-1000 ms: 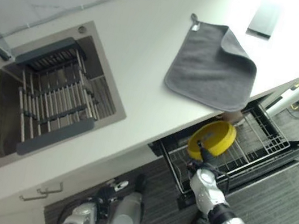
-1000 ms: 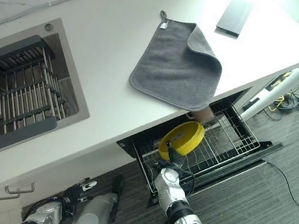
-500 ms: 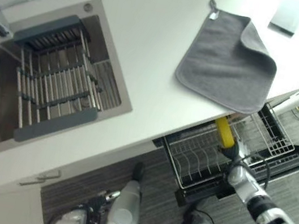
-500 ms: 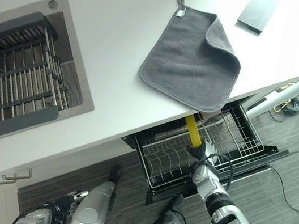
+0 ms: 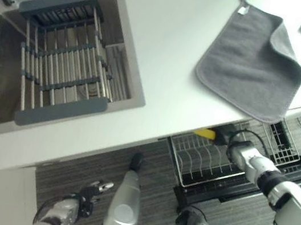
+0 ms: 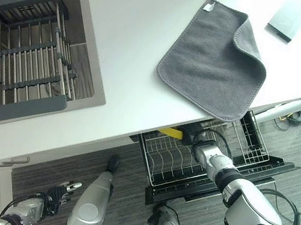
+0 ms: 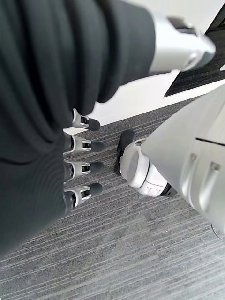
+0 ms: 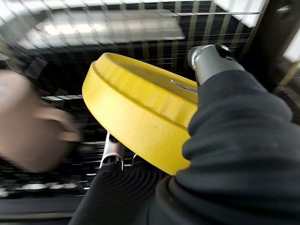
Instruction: Place the dishes in the dishwasher.
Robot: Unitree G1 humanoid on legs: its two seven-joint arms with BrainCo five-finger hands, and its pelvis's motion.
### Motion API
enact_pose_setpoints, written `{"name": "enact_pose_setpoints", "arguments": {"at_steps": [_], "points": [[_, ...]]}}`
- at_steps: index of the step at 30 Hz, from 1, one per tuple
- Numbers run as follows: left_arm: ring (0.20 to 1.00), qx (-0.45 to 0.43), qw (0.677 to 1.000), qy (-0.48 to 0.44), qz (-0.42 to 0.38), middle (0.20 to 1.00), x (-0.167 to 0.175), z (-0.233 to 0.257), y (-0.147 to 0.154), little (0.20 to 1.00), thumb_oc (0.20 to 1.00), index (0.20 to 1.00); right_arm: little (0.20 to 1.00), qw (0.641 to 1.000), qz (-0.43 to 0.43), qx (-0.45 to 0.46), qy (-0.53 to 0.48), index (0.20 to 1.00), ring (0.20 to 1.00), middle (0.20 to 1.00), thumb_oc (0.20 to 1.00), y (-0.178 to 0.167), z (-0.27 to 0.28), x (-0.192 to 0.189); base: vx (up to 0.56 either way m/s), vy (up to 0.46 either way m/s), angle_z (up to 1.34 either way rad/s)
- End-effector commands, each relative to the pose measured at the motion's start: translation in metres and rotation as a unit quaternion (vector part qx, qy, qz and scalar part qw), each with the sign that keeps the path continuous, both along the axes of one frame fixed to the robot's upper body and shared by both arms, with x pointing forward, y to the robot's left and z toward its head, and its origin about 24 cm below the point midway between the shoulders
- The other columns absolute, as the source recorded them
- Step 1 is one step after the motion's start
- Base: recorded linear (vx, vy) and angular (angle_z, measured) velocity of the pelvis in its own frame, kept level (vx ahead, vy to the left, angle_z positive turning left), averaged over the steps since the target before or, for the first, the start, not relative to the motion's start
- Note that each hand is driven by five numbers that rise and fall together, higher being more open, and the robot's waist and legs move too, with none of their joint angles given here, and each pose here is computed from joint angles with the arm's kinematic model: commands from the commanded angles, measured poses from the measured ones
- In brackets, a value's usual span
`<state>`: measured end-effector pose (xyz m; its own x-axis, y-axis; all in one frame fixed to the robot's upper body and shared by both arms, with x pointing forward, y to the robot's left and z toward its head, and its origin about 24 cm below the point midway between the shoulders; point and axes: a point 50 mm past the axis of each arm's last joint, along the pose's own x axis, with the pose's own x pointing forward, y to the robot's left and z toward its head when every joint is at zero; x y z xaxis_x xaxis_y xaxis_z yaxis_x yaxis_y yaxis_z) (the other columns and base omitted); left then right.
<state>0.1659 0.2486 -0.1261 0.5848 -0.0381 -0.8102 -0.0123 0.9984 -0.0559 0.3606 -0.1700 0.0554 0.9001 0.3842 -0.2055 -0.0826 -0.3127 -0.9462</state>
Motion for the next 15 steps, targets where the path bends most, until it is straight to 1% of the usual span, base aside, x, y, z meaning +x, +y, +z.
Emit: {"name": "enact_pose_setpoints", "arguments": {"at_steps": [1,5,6,9,15], "points": [[1.0,0.02,0.999,-0.001,-0.036,1.0,0.004,0.004,0.006,1.0,1.0,1.0,0.2,0.978,0.062,0.013,-0.197,0.2,0.2,0.2,0.2,0.024,0.077,0.025,-0.03,-0.007,0.04],[1.0,0.009,0.999,-0.018,-0.041,1.0,0.01,0.005,-0.003,1.0,1.0,1.0,0.2,0.948,0.04,0.036,-0.314,0.2,0.2,0.2,0.2,0.019,0.1,0.03,-0.04,0.012,0.0],[1.0,0.009,0.999,-0.018,-0.042,1.0,0.01,0.005,-0.004,1.0,1.0,1.0,0.2,0.944,0.037,0.041,-0.325,0.2,0.2,0.2,0.2,0.018,0.102,0.03,0.0,0.0,0.0],[1.0,0.0,0.998,-0.027,-0.048,1.0,0.016,0.006,-0.011,1.0,1.0,1.0,0.2,0.915,0.023,0.039,-0.4,0.2,0.2,0.2,0.2,0.008,0.116,0.031,-0.05,0.03,0.02],[1.0,-0.009,0.998,-0.039,-0.05,1.0,0.019,0.007,-0.016,1.0,1.0,1.0,0.2,0.872,-0.035,0.052,-0.486,0.2,0.2,0.2,0.2,-0.018,0.143,0.033,-0.06,-0.001,0.0]]}}
